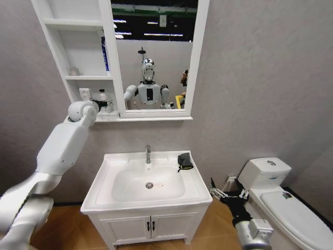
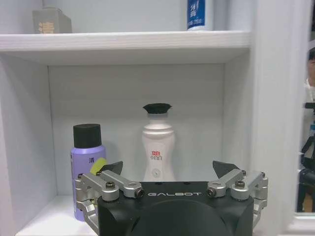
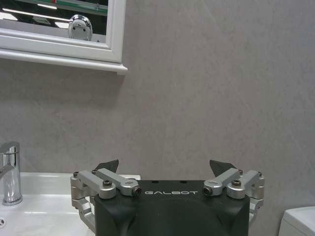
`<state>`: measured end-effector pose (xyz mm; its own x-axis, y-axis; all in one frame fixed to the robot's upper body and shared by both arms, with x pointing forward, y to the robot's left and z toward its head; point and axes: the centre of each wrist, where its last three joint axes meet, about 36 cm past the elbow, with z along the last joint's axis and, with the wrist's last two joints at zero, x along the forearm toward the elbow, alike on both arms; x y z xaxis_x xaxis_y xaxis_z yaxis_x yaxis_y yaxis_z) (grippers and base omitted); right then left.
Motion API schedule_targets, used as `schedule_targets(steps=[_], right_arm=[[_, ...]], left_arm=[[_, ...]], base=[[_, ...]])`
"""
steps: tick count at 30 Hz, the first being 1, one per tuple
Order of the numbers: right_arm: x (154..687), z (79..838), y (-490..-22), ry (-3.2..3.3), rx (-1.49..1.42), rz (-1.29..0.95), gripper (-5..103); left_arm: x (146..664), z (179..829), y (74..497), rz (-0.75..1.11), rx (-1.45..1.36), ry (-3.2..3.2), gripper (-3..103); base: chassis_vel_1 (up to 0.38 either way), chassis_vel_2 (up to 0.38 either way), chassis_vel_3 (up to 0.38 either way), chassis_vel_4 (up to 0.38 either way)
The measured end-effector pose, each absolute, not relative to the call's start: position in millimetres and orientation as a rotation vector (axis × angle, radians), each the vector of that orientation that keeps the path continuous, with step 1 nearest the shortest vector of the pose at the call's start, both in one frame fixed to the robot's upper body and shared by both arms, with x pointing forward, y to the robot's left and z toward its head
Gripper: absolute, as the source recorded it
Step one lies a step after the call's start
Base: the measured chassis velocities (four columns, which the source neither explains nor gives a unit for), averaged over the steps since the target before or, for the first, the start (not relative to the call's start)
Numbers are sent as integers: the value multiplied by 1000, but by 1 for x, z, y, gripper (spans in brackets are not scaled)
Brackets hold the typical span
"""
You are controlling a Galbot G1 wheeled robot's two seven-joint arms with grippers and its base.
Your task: Move facial cleanser and shampoo from washbasin to cabinet, then wipe washbasin with towel.
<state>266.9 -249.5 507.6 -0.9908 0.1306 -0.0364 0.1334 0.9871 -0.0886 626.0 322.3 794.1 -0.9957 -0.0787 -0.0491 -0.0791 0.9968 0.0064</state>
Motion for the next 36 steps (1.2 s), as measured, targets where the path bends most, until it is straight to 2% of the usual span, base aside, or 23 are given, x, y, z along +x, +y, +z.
schedule_targets(steps=[6,8,9,11,12,14,17,20,21,23,30,36], right_arm=[[267,509,-248,3103,209,-135,100],[264,513,-248,3095,228,-136,100],[264,513,-248,3095,228,-136,100],[260,520,-249,3087,254,-126,100],[260,520,-249,3087,254,-126,100],[257,523,-249,3085,261,-121,100],[256,523,-249,3087,261,-120,100],[252,524,-248,3095,248,-125,100],[252,524,-248,3095,248,-125,100],[251,526,-247,3094,236,-132,100],[249,521,-247,3115,234,-136,100],[247,512,-248,3137,224,-144,100]], left_arm=[[590,768,321,-8,-146,3060,100],[554,756,323,-7,-143,3028,100],[554,756,323,-7,-143,3028,100],[507,730,324,-6,-112,2986,100],[507,730,324,-6,-112,2986,100],[467,686,337,2,-127,2975,100],[449,667,342,6,-139,2978,100],[365,597,349,25,-169,3010,100],[365,597,349,25,-169,3010,100],[315,565,347,75,-168,3039,100],[258,537,351,77,-242,3058,100],[240,521,354,74,-301,3069,100]], base=[[0,0,0,0],[0,0,0,0],[0,0,0,0],[0,0,0,0],[0,0,0,0],[0,0,0,0],[0,0,0,0],[0,0,0,0],[0,0,0,0],[0,0,0,0],[0,0,0,0],[0,0,0,0]])
